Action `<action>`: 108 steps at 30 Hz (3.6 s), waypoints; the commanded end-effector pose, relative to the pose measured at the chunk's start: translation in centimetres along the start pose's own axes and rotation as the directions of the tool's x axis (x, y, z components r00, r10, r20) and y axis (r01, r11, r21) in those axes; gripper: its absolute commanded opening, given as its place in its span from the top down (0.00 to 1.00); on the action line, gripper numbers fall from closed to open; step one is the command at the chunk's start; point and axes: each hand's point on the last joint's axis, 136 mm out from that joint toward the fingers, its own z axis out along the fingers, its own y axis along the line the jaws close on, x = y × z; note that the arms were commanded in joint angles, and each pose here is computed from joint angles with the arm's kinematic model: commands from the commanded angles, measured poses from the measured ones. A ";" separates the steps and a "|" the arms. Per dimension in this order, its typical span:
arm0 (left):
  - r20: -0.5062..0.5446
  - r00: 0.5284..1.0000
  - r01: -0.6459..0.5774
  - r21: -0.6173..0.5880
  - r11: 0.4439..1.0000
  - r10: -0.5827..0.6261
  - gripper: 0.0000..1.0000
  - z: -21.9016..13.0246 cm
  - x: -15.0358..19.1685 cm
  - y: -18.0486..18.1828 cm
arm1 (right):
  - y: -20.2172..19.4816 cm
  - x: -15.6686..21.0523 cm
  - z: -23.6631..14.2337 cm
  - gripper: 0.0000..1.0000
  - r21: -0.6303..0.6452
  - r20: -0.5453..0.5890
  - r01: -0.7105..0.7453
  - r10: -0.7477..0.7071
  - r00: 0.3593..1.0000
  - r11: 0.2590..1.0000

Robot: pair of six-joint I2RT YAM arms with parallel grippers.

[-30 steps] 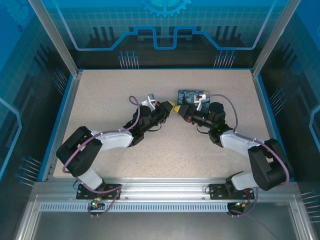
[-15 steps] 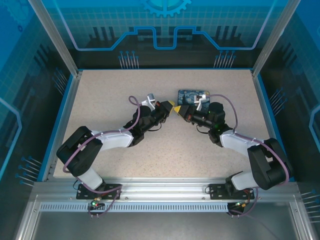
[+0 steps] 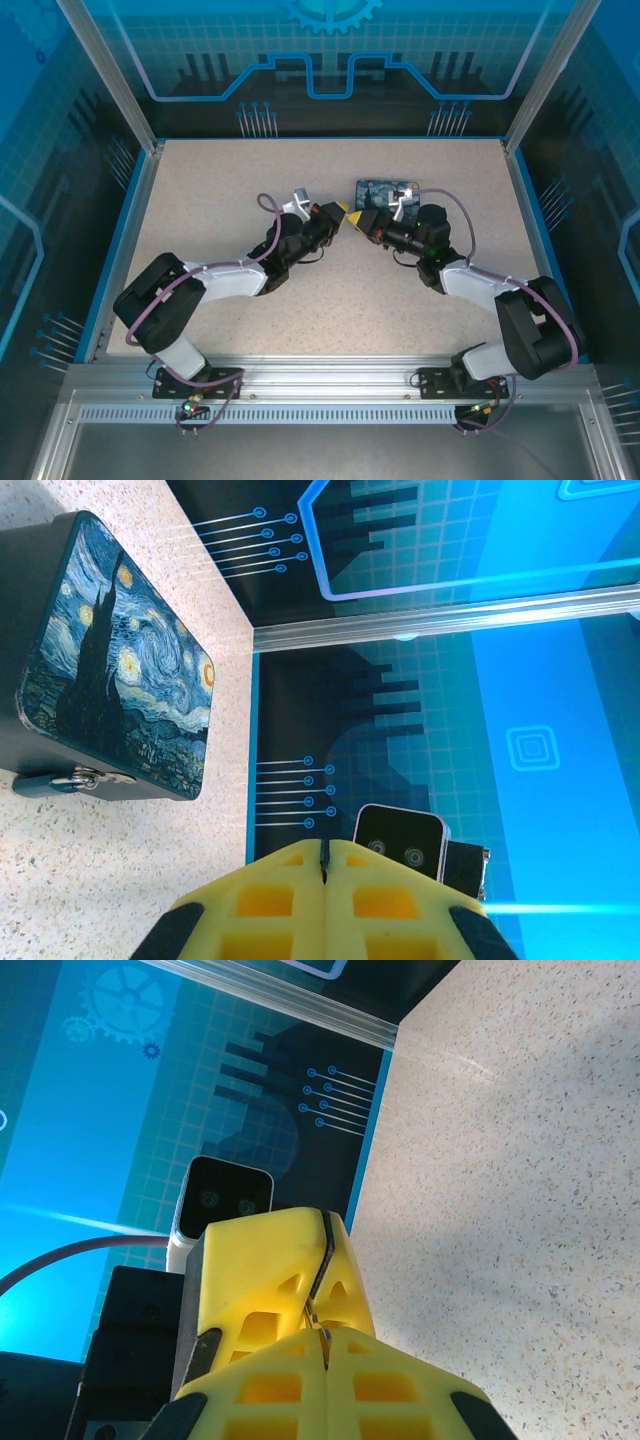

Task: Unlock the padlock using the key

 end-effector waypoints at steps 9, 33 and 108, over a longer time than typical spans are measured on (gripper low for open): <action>0.035 0.999 -0.035 0.040 0.999 0.033 0.74 -0.8 0.0 -1.1 | 0.5 -0.7 0.1 1.00 -0.022 0.018 0.016 -0.015 1.000 1.000; -0.053 0.992 -0.117 -0.053 0.992 0.114 0.58 0.1 -1.0 -0.9 | 0.3 -0.1 -0.3 1.00 -0.006 -0.030 0.031 -0.031 0.999 0.999; 0.113 0.994 -0.008 -0.036 0.999 0.012 1.00 -0.9 -1.5 0.7 | 1.1 -0.5 1.5 0.80 -0.050 -0.012 -0.024 0.023 1.000 0.998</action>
